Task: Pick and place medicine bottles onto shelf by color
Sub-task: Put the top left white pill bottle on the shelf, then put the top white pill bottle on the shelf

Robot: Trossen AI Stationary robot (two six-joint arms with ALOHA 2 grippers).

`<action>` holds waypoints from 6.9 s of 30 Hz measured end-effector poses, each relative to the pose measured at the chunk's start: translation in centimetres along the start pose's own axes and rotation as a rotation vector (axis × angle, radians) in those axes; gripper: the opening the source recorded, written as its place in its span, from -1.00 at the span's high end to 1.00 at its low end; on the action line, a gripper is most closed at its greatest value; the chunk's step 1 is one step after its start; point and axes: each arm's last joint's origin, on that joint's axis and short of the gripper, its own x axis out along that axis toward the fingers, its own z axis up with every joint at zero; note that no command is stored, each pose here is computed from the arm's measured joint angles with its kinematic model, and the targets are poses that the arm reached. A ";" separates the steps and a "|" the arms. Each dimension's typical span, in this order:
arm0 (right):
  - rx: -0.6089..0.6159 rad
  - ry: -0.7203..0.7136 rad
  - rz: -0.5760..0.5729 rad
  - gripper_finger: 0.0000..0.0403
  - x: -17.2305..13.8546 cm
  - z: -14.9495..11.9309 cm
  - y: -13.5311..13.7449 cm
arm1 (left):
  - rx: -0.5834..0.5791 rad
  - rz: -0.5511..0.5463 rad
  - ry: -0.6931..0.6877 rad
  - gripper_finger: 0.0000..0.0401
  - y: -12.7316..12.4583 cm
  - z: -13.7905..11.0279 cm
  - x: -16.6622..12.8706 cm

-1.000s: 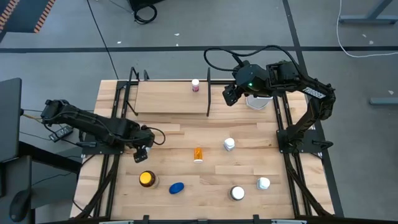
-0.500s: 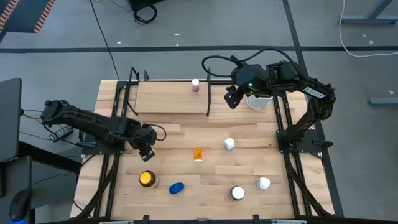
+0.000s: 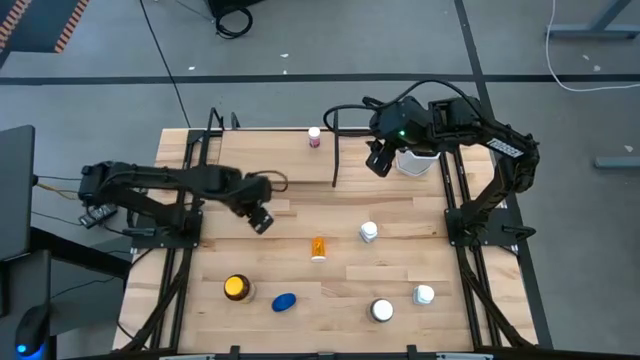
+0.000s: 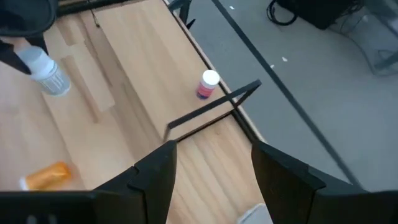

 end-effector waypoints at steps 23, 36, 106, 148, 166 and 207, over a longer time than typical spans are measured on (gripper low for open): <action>0.159 -0.069 -0.089 -0.07 -1.1 0.2 -7.6 | 0.326 0.060 -0.072 -0.03 -1.5 15.4 0.0; 0.206 -0.045 -0.130 -0.07 -0.7 0.0 -9.0 | 0.395 0.105 -0.045 -0.08 2.1 18.9 3.7; 0.212 0.571 0.387 -0.65 9.1 -9.2 6.7 | 0.254 -0.083 -0.178 -0.46 -8.7 5.4 -9.0; 0.607 0.611 0.191 -0.54 16.8 -19.2 10.9 | 0.370 -0.215 -0.157 -0.46 -4.6 -2.5 -1.7; 0.468 0.575 0.217 0.08 17.3 -19.4 10.6 | 0.192 -0.233 -0.156 -0.46 -4.5 -2.1 -1.7; 0.285 0.360 0.340 0.03 28.2 -4.7 15.8 | 0.115 -0.262 -0.151 -0.46 0.1 -3.9 -6.6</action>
